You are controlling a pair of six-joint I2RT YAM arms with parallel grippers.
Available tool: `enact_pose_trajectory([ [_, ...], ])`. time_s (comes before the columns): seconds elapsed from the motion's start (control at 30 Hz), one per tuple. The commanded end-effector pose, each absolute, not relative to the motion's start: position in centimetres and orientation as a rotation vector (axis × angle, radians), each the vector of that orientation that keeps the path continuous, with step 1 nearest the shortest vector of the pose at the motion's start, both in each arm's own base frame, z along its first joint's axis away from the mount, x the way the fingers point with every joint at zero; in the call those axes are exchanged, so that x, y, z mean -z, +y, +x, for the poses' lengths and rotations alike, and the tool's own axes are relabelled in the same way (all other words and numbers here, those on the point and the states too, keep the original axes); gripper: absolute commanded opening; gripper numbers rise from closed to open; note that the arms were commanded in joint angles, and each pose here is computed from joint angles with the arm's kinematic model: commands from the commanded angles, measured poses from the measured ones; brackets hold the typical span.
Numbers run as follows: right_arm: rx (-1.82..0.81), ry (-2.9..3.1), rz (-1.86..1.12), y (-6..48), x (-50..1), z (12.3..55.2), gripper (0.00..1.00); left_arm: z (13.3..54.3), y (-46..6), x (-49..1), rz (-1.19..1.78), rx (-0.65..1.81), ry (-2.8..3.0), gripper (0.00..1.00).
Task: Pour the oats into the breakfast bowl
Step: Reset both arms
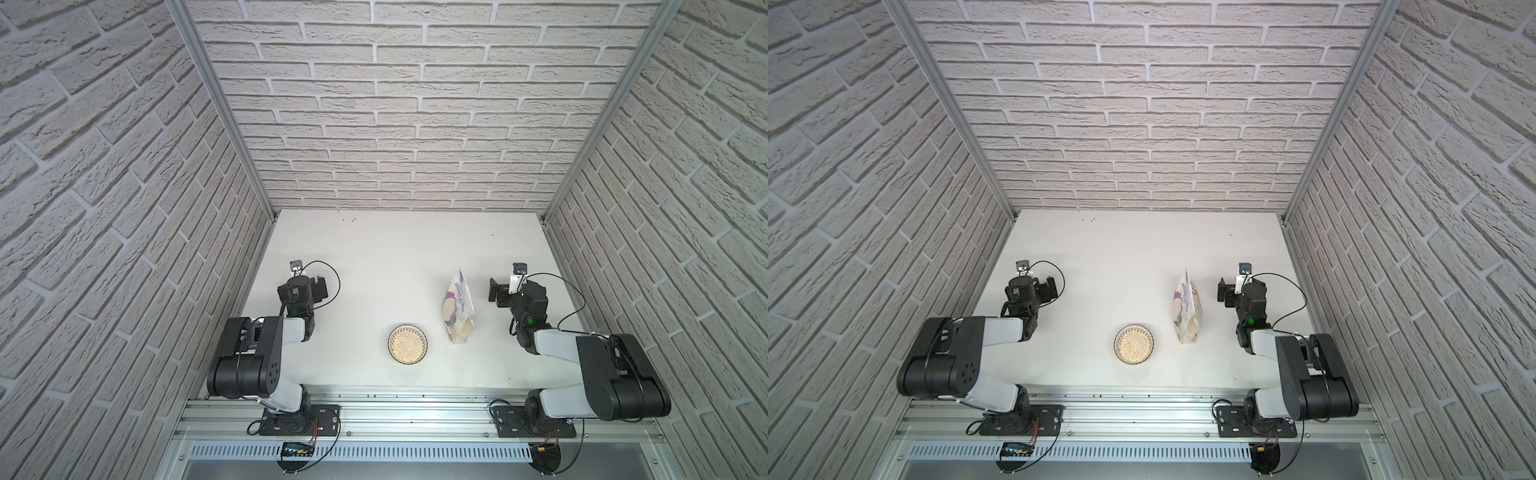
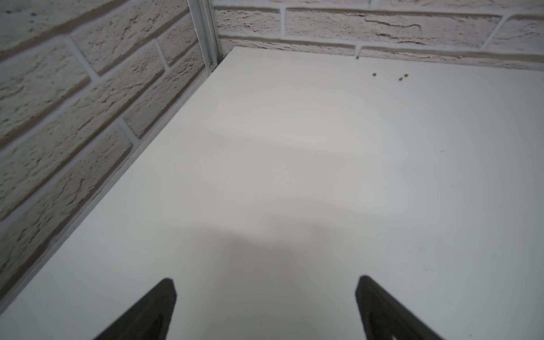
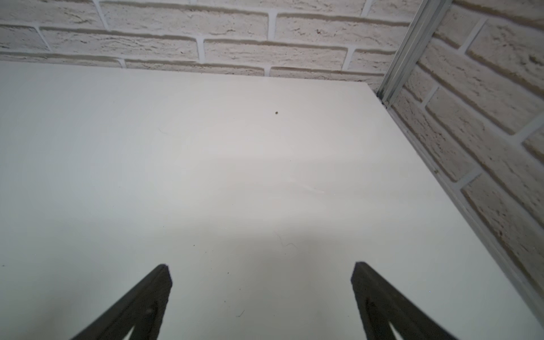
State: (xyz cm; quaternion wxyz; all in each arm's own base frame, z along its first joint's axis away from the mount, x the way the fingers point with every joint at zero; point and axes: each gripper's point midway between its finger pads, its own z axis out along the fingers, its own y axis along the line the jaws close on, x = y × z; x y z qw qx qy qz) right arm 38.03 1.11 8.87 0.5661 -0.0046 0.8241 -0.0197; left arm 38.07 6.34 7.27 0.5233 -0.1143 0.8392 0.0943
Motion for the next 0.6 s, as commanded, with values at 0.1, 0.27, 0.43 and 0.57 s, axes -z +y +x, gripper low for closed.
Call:
enact_pose_trajectory([
  [0.1,0.027,1.925,0.130,-0.9,-9.3,39.9,0.99,39.0,5.6,-8.9,-0.221,-0.164,1.920,0.98],
  [0.27,0.033,1.926,0.130,-0.9,-9.4,39.8,0.99,39.1,5.6,-9.0,-0.219,-0.168,1.913,0.98],
  [0.43,0.036,1.932,0.112,-0.7,-9.3,39.8,0.99,39.0,5.5,-8.9,-0.216,-0.167,1.920,0.98],
  [0.57,0.004,1.950,0.058,0.2,-9.2,40.1,0.99,39.1,5.5,-9.0,-0.215,-0.168,1.919,0.98],
])
